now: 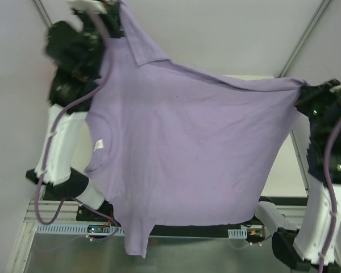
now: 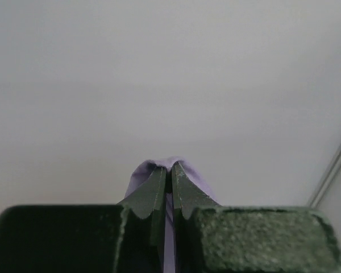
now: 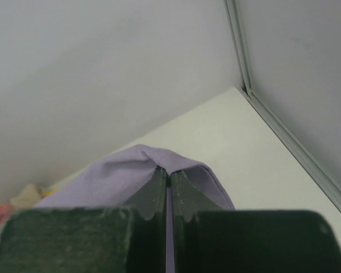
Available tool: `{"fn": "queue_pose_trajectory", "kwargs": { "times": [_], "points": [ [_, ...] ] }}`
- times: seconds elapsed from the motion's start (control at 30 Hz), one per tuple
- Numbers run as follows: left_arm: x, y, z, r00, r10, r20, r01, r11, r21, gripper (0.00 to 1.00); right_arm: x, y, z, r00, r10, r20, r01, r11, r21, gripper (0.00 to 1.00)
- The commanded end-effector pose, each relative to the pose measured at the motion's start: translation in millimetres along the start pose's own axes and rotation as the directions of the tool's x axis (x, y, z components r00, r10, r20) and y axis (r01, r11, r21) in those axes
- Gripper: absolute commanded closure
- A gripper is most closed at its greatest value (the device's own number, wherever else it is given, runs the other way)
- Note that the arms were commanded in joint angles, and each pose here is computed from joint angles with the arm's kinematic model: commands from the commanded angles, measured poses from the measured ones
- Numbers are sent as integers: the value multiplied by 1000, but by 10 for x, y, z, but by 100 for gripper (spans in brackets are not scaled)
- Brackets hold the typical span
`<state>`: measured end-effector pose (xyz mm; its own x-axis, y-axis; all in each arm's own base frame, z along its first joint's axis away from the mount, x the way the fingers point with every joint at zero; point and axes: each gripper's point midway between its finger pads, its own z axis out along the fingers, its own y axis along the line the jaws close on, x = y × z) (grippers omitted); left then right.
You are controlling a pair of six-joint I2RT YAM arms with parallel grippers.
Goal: Fold and stack the t-shirts
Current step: Flatten out the tshirt
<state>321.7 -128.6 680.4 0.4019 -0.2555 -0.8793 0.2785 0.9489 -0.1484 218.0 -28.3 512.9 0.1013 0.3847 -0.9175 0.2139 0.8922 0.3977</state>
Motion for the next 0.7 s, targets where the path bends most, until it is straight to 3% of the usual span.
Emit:
{"fn": "queue_pose_trajectory", "kwargs": {
  "times": [0.0,0.2,0.33,0.4,0.5,0.67],
  "points": [
    [1469,195,639,963,152,-222,-165,986,-39,100,641,-328,906,993,-35,-117,53,986,157,99],
    [3536,494,949,858,165,-486,-195,981,-11,100,2010,-848,1882,932,36,-361,53,971,232,100],
    [4828,609,952,771,128,-623,-156,988,10,100,2949,-1141,2469,841,102,-532,27,973,231,100],
    [5286,662,912,733,125,-669,-159,987,11,100,3314,-1220,2695,784,144,-603,0,973,232,100],
    [5801,700,828,693,98,-714,-138,990,2,100,3678,-1332,2966,731,205,-651,-40,965,258,100],
    [6006,724,760,675,61,-736,-111,994,-19,100,3833,-1358,3175,714,235,-659,-70,961,267,99]
  ]
}}
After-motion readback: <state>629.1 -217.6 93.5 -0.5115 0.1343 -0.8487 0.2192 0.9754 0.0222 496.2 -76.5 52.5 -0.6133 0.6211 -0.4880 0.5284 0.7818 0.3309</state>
